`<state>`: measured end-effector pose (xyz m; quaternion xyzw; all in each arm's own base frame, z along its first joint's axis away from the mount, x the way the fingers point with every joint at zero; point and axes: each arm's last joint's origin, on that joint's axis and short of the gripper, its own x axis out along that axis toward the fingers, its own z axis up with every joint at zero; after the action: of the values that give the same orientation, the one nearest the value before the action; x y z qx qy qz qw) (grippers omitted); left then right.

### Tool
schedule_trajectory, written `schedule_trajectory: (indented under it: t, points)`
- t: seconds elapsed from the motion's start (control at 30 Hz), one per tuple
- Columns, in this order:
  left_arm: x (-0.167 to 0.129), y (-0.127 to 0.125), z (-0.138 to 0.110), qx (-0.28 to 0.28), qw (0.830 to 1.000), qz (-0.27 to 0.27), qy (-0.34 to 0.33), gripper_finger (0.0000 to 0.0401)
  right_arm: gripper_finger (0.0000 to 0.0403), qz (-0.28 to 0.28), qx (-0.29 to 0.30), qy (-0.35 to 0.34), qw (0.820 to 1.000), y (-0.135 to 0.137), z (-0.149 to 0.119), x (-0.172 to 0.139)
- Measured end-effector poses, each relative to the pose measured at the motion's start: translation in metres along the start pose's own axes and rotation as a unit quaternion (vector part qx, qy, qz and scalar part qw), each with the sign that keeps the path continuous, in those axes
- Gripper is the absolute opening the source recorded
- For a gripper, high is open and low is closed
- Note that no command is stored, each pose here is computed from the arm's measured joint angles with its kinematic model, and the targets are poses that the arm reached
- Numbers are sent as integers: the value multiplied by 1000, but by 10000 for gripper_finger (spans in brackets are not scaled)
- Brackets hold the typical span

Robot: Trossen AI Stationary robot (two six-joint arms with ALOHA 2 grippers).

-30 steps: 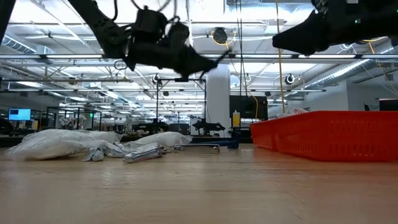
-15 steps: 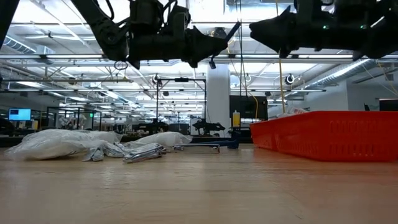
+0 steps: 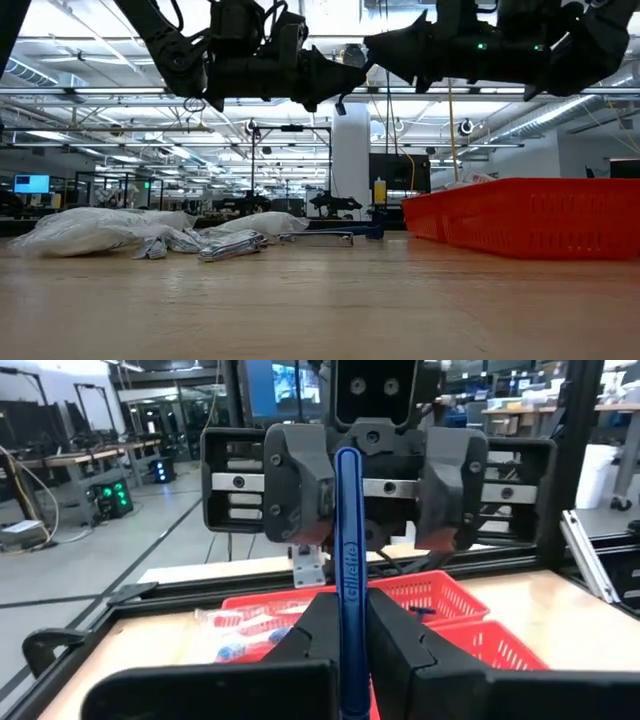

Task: Pick & Place Travel size toiletries
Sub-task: Put the razor into the bottom right red bin

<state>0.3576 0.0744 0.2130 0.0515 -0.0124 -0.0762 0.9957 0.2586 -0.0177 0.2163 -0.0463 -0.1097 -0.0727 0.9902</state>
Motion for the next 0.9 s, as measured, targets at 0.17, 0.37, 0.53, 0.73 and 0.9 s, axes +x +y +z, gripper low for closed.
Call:
schedule_trajectory:
  t: [0.17,0.37,0.53,0.73,0.9]
  points:
    - [0,0,-2,-3,1000,0,11,10,160,-8,0,8,1000,-4,-3,3]
    - [0,0,-2,8,1000,3,11,19,119,-8,-2,19,1000,-4,-5,3]
    - [0,0,-1,11,1000,3,8,9,77,-9,-4,35,999,-6,-9,3]
    - [0,0,-1,13,1000,1,8,25,21,-9,-16,35,999,-6,-8,3]
    - [1,-3,-1,7,1000,-2,8,30,21,-10,-18,35,999,-6,-8,3]
